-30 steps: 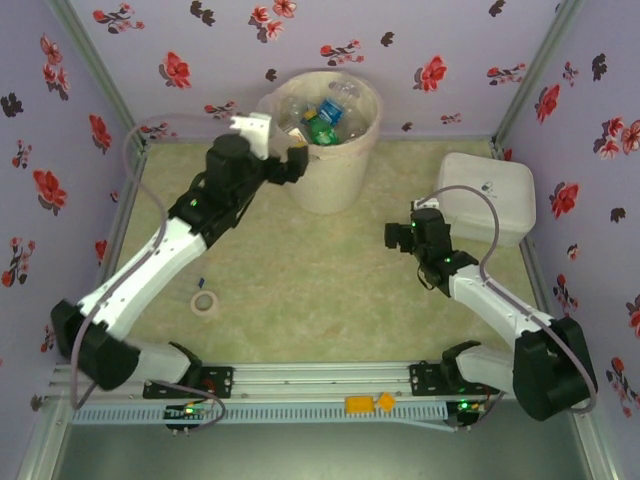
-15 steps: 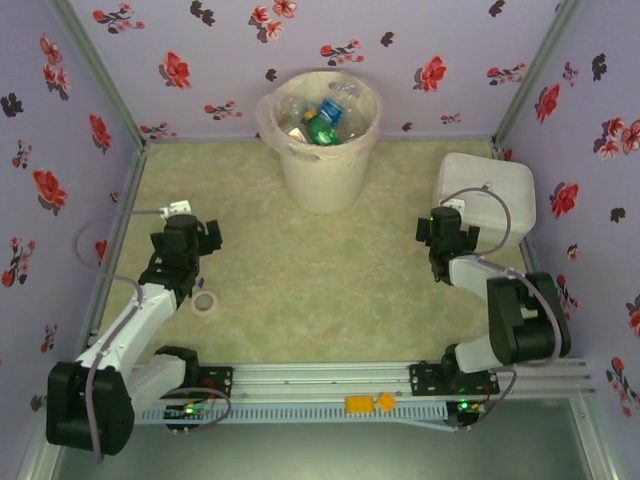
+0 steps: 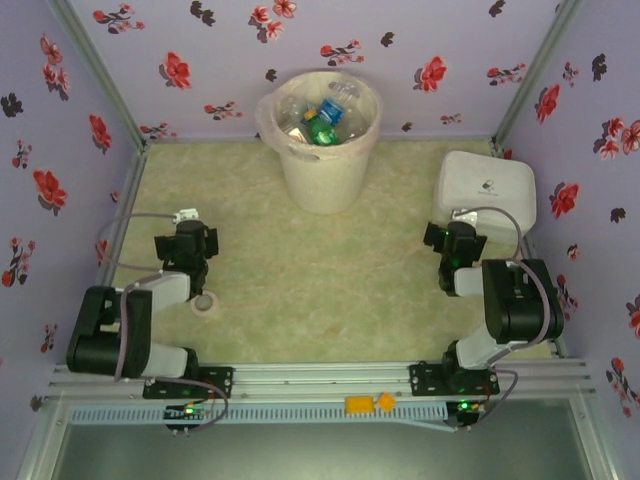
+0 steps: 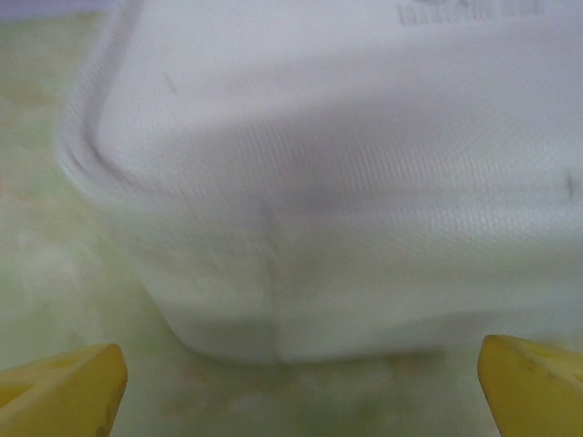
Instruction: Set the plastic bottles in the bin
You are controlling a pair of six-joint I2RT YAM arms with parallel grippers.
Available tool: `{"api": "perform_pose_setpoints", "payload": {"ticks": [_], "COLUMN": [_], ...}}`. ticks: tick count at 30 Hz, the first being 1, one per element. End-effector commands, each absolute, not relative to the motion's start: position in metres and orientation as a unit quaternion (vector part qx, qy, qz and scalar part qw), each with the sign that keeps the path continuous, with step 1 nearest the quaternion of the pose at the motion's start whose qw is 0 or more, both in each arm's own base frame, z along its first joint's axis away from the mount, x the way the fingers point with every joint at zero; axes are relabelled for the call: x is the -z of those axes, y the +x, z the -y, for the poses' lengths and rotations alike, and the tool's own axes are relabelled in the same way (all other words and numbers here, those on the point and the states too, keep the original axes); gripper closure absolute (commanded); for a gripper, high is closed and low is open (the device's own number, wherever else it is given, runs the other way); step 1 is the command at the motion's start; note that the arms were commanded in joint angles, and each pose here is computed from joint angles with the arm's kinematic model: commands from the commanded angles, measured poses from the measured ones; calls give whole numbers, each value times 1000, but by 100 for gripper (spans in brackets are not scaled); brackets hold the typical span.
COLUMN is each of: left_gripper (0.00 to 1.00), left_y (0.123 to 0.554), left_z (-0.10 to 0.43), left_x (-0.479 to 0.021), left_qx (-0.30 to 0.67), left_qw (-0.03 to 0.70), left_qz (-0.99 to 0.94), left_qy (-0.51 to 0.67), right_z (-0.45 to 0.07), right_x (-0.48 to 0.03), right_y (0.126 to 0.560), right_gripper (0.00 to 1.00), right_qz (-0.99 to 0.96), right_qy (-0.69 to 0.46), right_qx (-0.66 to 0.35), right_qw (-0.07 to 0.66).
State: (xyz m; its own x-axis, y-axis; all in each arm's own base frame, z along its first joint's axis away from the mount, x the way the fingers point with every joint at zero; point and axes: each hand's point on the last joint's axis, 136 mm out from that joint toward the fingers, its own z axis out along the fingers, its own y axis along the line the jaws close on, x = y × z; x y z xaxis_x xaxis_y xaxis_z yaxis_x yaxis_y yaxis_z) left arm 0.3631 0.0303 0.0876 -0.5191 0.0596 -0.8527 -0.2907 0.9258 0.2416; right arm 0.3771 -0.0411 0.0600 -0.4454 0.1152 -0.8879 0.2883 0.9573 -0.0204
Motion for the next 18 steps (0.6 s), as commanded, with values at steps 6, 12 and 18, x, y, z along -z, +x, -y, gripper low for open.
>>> {"api": "perform_pose_setpoints", "payload": {"ticks": [6, 12, 18], "left_gripper": [0, 0, 0], "left_y": [397, 393, 394], "left_z": [-20, -15, -18], "left_x": [-106, -99, -98], "left_qx": [-98, -64, -69], "left_qw": [573, 589, 585], "left_qz": [-813, -805, -807], "left_qy": [-38, -23, -29], "right_z": [38, 39, 39], "right_x": [-90, -89, -89], "right_y": [390, 389, 389], "right_gripper": [0, 0, 0], "right_qz": [-804, -808, -808], "right_qy": [128, 130, 130], "right_qx": [70, 71, 71], "right_qw": [577, 571, 571]}}
